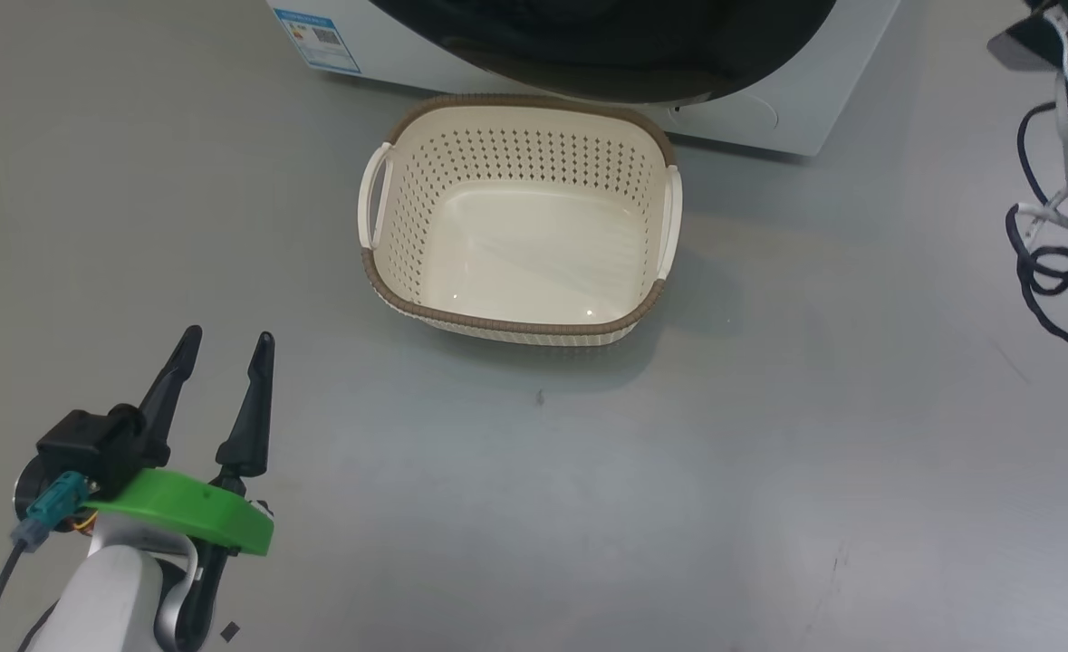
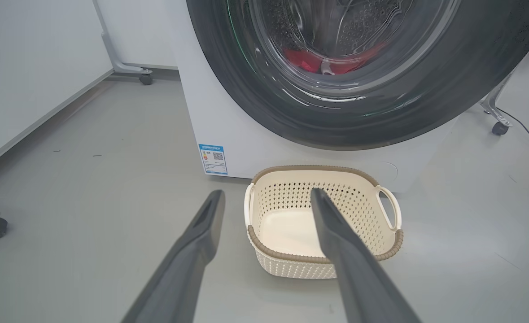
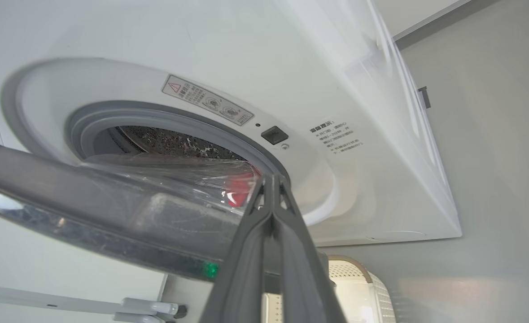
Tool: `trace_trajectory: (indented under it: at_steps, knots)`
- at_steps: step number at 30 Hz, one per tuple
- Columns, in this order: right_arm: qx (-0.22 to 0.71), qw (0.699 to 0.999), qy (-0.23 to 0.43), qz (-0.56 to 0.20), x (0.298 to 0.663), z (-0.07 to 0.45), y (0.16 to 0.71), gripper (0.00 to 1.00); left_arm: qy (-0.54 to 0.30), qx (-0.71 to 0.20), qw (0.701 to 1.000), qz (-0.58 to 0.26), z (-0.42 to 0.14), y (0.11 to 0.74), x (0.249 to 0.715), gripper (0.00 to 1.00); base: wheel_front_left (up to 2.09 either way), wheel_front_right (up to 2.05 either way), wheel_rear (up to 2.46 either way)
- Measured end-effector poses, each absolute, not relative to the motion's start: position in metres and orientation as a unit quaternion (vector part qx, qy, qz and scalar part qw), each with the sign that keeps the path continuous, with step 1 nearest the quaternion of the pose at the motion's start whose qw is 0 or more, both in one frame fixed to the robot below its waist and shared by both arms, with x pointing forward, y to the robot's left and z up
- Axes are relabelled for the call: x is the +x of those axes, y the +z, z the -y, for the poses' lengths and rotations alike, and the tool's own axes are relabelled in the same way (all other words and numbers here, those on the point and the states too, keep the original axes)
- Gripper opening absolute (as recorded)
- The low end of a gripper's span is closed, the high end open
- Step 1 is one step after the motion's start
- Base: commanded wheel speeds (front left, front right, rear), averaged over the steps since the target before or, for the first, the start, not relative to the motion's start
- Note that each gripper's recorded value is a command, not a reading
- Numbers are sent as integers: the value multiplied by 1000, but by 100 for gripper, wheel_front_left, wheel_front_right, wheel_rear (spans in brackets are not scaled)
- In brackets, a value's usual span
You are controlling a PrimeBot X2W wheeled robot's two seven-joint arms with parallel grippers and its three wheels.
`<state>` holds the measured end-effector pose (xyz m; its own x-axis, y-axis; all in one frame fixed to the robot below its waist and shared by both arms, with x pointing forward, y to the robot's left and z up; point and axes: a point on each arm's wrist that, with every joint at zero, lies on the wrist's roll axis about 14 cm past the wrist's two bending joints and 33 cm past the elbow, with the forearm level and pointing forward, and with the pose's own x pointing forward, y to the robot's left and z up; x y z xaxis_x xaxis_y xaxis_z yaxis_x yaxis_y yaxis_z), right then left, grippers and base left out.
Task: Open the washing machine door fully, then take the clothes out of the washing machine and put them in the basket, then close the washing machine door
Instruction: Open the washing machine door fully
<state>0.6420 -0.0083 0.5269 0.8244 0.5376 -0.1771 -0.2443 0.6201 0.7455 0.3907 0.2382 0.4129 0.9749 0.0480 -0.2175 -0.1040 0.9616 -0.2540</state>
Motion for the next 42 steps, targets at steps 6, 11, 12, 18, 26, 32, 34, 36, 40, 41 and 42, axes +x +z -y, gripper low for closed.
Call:
trace_trajectory:
  at_steps: [6, 11, 12, 18, 26, 32, 34, 36, 40, 41, 42]
  knots:
    - [255, 920, 248, -163, 614, 15, 525, 0, 38, -133, 987, -84, -238, 427, 388, 100, 0, 0, 0]
    - [213, 939, 247, -111, 595, 26, 545, 0, 33, -129, 988, -73, -235, 435, 383, 100, 0, 0, 0]
    - [214, 941, 243, -96, 592, 30, 550, 0, 32, -129, 989, -71, -235, 437, 382, 100, 0, 0, 0]
    - [184, 955, 224, -65, 560, 52, 547, 0, 23, -129, 990, -59, -228, 445, 378, 100, 0, 0, 0]
    - [140, 969, 201, -40, 509, 79, 529, 0, 13, -134, 990, -35, -220, 459, 377, 100, 0, 0, 0]
    - [129, 977, 168, -31, 472, 100, 512, 0, 4, -134, 991, -20, -214, 469, 376, 100, 0, 0, 0]
    - [133, 979, 153, -28, 462, 108, 508, 0, 0, -133, 991, -17, -211, 471, 376, 100, 0, 0, 0]
    - [134, 981, 138, -25, 452, 114, 504, 41, -5, -133, 991, -14, -206, 473, 376, 100, 0, 0, 0]
    - [142, 984, 109, -13, 438, 127, 500, 100, -12, -134, 991, -11, -200, 475, 376, 100, 0, 0, 0]
    - [145, 984, 103, -11, 436, 128, 500, 100, -13, -134, 991, -11, -199, 475, 376, 100, 0, 0, 0]
    - [149, 984, 103, -9, 433, 128, 500, 100, -13, -133, 991, -11, -199, 475, 376, 100, 0, 0, 0]
